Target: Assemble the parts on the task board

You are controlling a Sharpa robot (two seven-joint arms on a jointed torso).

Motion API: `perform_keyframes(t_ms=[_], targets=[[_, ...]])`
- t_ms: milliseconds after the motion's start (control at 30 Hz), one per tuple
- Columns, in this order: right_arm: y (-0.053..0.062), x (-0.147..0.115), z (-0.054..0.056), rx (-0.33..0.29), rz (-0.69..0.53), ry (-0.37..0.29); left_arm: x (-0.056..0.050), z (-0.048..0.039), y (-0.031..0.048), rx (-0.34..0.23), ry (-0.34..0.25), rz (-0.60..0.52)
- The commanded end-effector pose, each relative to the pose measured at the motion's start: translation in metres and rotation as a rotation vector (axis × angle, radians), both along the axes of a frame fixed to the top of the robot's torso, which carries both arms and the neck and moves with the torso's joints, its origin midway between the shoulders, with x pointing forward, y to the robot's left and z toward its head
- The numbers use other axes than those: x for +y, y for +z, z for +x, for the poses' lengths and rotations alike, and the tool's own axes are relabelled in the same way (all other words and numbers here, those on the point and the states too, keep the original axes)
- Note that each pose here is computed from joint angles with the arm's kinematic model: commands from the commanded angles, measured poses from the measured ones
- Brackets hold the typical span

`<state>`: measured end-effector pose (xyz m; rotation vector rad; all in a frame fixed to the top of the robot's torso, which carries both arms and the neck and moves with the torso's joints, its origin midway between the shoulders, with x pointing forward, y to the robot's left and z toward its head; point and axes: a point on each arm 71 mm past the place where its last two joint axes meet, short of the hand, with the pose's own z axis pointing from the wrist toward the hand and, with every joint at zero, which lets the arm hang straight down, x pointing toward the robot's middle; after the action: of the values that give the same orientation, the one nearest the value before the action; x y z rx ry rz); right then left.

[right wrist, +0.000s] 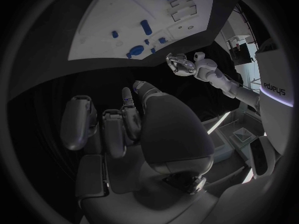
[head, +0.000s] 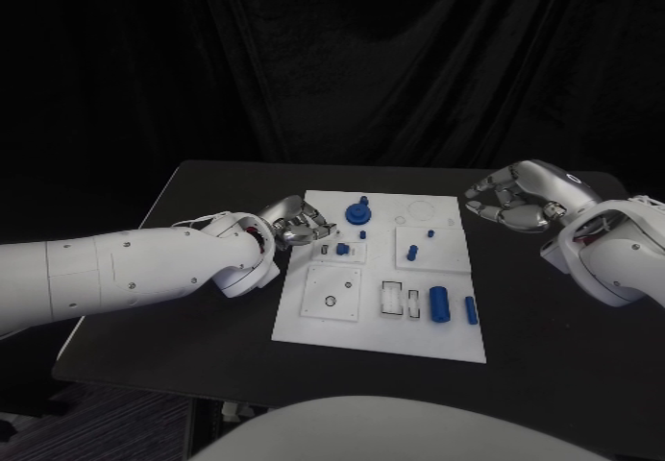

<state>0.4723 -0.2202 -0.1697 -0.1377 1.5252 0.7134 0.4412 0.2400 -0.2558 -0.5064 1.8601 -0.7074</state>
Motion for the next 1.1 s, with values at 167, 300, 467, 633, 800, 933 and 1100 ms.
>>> perform_keyframes(t_ms=[167,300,467,633,800,933,1100], targets=[[0.004,0.044,0.0,-0.092,-0.078,0.036,0.008,-0.0065,0.0017,0.132,-0.058,-0.322],[-0.002,0.066,-0.002,-0.078,-0.097,0.068,0.015,-0.0092,0.0004,0.188,-0.071,-0.37],[-0.009,0.09,0.0,-0.072,-0.116,0.097,0.023,-0.0124,0.0007,0.222,-0.082,-0.397],[-0.015,0.106,0.002,-0.063,-0.13,0.113,0.026,-0.0144,0.0014,0.234,-0.085,-0.405],[-0.024,0.121,0.002,-0.044,-0.142,0.128,0.026,-0.0161,0.0013,0.246,-0.086,-0.406],[-0.031,0.131,0.001,-0.027,-0.158,0.139,0.026,-0.0164,0.0007,0.255,-0.08,-0.401],[-0.038,0.142,-0.001,-0.011,-0.18,0.154,0.028,-0.0163,0.0007,0.251,-0.063,-0.395]])
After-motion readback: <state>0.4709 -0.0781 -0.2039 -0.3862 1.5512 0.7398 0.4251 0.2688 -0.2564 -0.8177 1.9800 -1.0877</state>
